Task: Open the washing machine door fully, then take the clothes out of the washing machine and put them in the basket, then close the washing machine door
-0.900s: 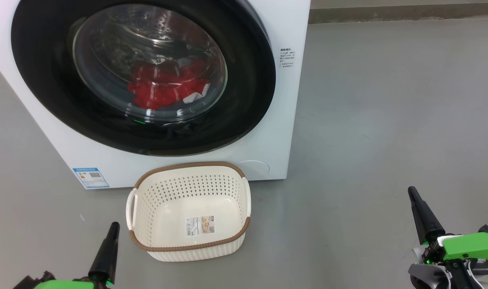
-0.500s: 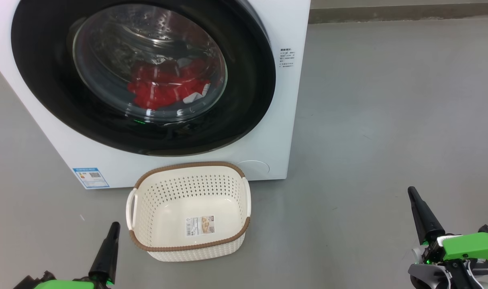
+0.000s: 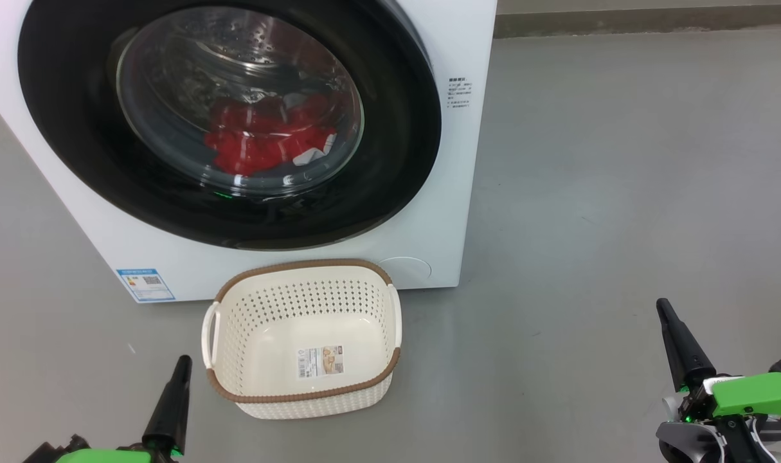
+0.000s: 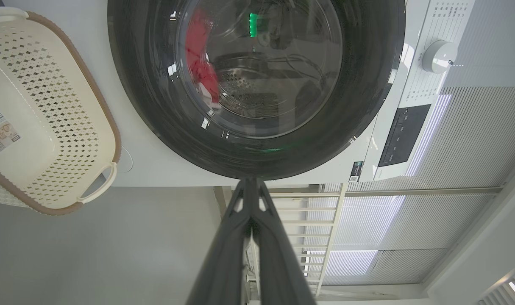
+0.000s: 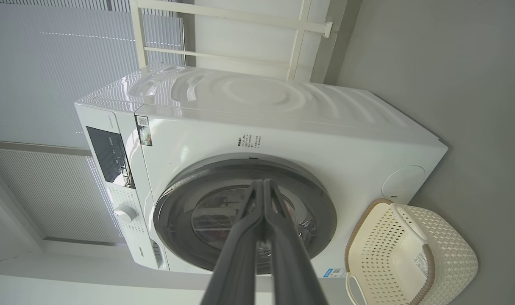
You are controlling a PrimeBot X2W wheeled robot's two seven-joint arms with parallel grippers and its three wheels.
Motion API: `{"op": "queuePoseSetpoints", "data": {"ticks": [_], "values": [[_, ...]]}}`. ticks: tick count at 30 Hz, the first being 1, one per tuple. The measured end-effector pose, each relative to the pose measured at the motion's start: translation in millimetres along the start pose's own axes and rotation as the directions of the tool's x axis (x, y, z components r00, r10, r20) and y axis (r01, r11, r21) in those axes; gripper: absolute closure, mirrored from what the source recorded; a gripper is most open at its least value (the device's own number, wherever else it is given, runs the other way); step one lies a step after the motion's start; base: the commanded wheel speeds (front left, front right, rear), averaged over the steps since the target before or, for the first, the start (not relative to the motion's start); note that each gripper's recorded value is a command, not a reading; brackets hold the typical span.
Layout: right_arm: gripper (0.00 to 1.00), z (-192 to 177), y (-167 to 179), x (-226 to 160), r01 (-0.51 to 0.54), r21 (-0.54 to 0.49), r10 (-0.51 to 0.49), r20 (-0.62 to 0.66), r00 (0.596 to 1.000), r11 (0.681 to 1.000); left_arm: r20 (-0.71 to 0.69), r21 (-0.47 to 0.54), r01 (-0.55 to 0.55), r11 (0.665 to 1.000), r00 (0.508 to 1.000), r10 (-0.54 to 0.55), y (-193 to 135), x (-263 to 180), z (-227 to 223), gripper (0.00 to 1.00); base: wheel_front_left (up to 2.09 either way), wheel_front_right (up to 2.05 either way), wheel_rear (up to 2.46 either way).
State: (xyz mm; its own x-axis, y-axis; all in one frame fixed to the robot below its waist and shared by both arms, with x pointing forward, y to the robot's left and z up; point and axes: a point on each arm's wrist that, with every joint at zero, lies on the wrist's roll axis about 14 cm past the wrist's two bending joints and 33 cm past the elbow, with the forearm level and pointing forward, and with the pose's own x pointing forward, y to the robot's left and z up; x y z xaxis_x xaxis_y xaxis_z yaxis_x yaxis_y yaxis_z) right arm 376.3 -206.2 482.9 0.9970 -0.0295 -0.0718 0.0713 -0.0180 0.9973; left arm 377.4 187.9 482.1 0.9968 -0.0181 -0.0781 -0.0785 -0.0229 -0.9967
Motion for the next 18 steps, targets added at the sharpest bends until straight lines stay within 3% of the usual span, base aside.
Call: {"op": "queuePoseSetpoints", "data": {"ticks": [18], "values": [[1.0, 0.4, 0.0, -0.1, 0.0, 0.002, 0.0, 0.001, 1.0, 1.0, -0.004, 0.003, 0.0, 1.0, 1.0, 0.0, 0.0, -0.1, -0.2, 1.0, 0.0, 0.0, 0.0]]}}
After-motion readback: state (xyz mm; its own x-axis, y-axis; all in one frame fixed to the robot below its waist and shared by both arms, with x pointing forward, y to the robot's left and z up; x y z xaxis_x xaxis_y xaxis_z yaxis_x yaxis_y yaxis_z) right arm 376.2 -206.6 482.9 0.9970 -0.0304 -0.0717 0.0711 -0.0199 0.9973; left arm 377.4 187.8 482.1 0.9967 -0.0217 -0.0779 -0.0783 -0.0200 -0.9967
